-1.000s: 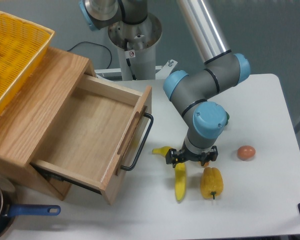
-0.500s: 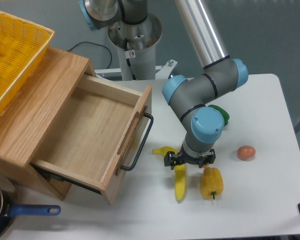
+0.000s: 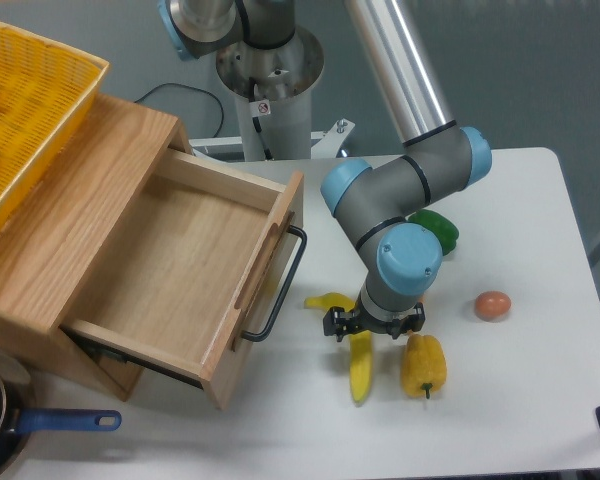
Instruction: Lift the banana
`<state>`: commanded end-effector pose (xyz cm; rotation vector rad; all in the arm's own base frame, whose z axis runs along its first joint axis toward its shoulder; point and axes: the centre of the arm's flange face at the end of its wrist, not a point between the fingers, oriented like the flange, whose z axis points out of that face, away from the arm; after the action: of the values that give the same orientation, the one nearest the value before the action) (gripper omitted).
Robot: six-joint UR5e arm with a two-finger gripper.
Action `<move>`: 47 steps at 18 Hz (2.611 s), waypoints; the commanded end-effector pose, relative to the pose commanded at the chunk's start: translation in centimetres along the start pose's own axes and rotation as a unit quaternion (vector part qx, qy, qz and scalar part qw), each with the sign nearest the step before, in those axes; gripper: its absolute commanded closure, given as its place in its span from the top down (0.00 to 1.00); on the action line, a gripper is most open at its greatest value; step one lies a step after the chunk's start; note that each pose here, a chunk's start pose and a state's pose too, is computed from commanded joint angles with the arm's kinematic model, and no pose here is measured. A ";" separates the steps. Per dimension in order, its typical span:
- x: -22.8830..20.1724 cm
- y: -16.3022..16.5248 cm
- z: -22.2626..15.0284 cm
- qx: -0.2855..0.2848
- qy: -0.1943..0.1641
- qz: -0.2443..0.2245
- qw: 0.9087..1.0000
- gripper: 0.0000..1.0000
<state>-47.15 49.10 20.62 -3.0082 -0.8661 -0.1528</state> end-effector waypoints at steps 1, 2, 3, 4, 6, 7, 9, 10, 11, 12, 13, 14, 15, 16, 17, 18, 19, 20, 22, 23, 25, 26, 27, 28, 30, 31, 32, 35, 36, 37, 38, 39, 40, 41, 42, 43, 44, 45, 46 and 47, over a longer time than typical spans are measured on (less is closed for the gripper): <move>0.0 0.0 0.1 0.000 0.000 -0.001 1.000 1.00; 0.0 0.0 0.1 0.001 0.000 0.000 1.000 1.00; 0.0 -0.1 0.0 0.001 -0.001 0.000 1.000 1.00; -0.1 -0.1 0.2 0.000 0.000 0.000 1.000 1.00; -0.1 -0.2 0.3 0.001 0.000 0.000 1.000 1.00; -0.2 -0.2 0.3 0.003 -0.001 -0.001 1.000 1.00; -0.2 -0.3 0.5 0.004 -0.002 0.000 1.000 1.00; -0.2 -0.4 0.4 0.005 -0.002 0.000 1.000 1.00; -0.3 -0.3 0.4 0.005 -0.002 0.000 1.000 1.00; -0.2 -0.4 0.5 0.005 -0.002 0.000 1.000 1.00; -0.2 -0.4 0.6 0.004 -0.002 0.001 1.000 1.00; -0.4 -0.4 0.9 0.002 -0.001 0.001 1.000 1.00; -0.3 -0.5 0.8 0.003 -0.001 0.002 1.000 1.00; -0.3 -0.5 0.8 0.003 -0.001 0.002 1.000 1.00; -0.3 -0.5 0.9 0.002 -0.002 0.002 1.000 1.00; -0.3 -0.5 0.9 0.001 -0.002 0.002 1.000 1.00; -0.4 -0.5 1.1 0.000 -0.003 0.003 1.000 1.00; -0.4 -0.7 0.9 0.003 -0.004 0.003 1.000 1.00; -0.5 -0.8 0.7 0.004 -0.005 0.004 1.000 1.00; -0.5 -0.8 0.8 0.003 -0.006 0.004 1.000 1.00; -0.6 -0.8 0.8 0.002 -0.009 0.004 1.000 1.00; -0.6 -0.8 0.7 0.003 -0.011 0.004 1.000 1.00; -0.5 -0.8 0.8 0.001 -0.012 0.005 1.000 1.00; -0.5 -0.8 0.8 0.001 -0.012 0.005 1.000 1.00; -0.5 -0.8 0.8 0.001 -0.012 0.005 1.000 1.00; -0.5 -0.8 0.8 0.001 -0.012 0.005 1.000 1.00; -0.6 -0.8 0.7 0.002 -0.013 0.005 1.000 1.00; -0.6 -0.9 0.8 0.003 -0.013 0.002 1.000 1.00; -0.6 -0.9 0.8 0.005 -0.014 0.002 1.000 1.00; -0.6 -0.9 0.9 0.005 -0.014 0.001 1.000 1.00; -0.4 -1.0 1.1 0.004 -0.014 0.003 1.000 1.00; -0.1 -1.1 1.2 0.003 -0.014 0.005 1.000 1.00; -0.1 -1.1 1.3 0.004 -0.015 0.007 1.000 1.00; -0.1 -1.1 1.2 0.003 -0.019 0.008 1.000 1.00; 0.0 -1.1 1.5 -0.002 -0.029 0.010 1.000 1.00; 0.1 -1.1 1.6 -0.006 -0.035 0.012 0.999 1.00; 0.3 -1.2 1.7 -0.008 -0.037 0.013 0.999 1.00; 0.3 -1.2 1.7 -0.008 -0.037 0.013 0.999 1.00; 0.3 -1.2 1.6 -0.007 -0.037 0.013 0.999 1.00; 0.3 -1.2 1.6 -0.007 -0.037 0.013 0.999 1.00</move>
<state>-47.39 50.28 19.03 -3.0545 -0.8330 -0.0478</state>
